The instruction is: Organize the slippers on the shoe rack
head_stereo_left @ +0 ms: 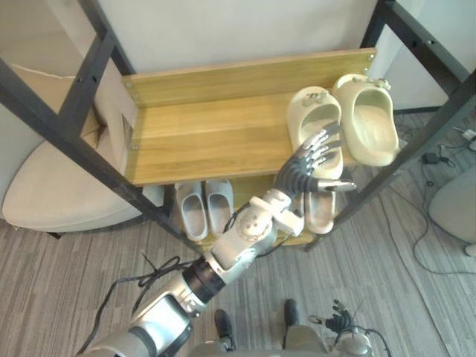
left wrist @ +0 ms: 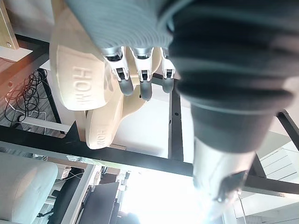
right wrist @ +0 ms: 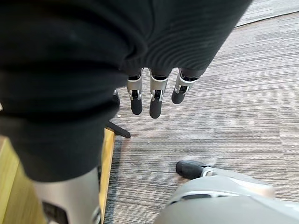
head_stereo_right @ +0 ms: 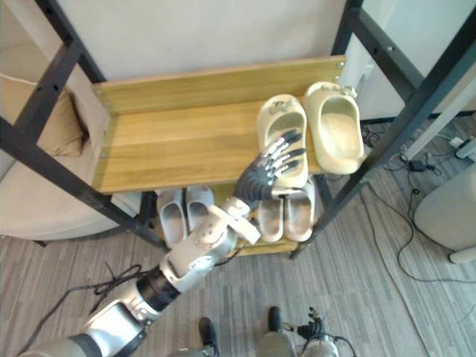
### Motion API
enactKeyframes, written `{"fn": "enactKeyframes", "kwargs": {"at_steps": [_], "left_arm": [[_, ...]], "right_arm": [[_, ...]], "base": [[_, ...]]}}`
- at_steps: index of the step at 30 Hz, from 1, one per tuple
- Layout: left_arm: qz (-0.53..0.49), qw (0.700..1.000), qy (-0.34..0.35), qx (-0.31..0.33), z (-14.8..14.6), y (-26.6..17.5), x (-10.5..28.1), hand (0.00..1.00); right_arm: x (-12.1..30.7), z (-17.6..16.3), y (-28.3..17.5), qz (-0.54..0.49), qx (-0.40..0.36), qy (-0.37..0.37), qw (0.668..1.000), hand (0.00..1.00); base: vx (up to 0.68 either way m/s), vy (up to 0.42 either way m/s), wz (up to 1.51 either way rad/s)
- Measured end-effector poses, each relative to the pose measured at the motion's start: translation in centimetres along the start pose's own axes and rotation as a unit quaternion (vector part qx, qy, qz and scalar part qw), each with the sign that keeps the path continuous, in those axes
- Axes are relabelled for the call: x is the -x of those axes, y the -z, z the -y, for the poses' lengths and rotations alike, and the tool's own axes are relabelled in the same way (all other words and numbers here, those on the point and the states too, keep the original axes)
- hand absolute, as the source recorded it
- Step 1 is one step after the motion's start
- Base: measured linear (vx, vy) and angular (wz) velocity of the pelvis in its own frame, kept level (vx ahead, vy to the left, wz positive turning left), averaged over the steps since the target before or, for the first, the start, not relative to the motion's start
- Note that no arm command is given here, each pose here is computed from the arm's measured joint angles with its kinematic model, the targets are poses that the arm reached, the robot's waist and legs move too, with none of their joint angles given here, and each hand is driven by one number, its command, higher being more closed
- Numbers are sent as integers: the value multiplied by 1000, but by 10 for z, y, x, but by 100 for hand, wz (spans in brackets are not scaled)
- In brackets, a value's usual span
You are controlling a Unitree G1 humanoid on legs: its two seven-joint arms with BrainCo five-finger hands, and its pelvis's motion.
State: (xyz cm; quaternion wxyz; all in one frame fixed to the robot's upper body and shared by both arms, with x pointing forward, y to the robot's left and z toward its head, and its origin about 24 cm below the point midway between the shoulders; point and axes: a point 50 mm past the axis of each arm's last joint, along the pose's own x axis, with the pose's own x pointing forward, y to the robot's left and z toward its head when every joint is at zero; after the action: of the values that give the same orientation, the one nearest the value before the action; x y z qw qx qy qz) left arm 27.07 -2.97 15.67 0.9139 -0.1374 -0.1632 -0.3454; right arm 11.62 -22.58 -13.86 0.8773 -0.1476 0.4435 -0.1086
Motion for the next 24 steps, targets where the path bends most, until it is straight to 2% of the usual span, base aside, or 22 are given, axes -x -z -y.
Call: {"fn": "enactKeyframes", "kwargs": {"at_steps": [10, 17, 24], "left_arm": [[6, 1000, -15, -11, -2, -2, -4, 0], [30, 996, -85, -8, -29, -14, -6, 0], [62, 994, -92, -15, -37, -31, -2, 0]], "right_arm": [[1, 2, 4, -7, -9, 7, 1000, 0], [1, 3, 6, -10, -12, 10, 1000, 0], [2, 3, 6, -11, -12, 9, 1000, 0]], "base": [[1, 0, 0], [18, 3, 8], [9, 6, 6]]}}
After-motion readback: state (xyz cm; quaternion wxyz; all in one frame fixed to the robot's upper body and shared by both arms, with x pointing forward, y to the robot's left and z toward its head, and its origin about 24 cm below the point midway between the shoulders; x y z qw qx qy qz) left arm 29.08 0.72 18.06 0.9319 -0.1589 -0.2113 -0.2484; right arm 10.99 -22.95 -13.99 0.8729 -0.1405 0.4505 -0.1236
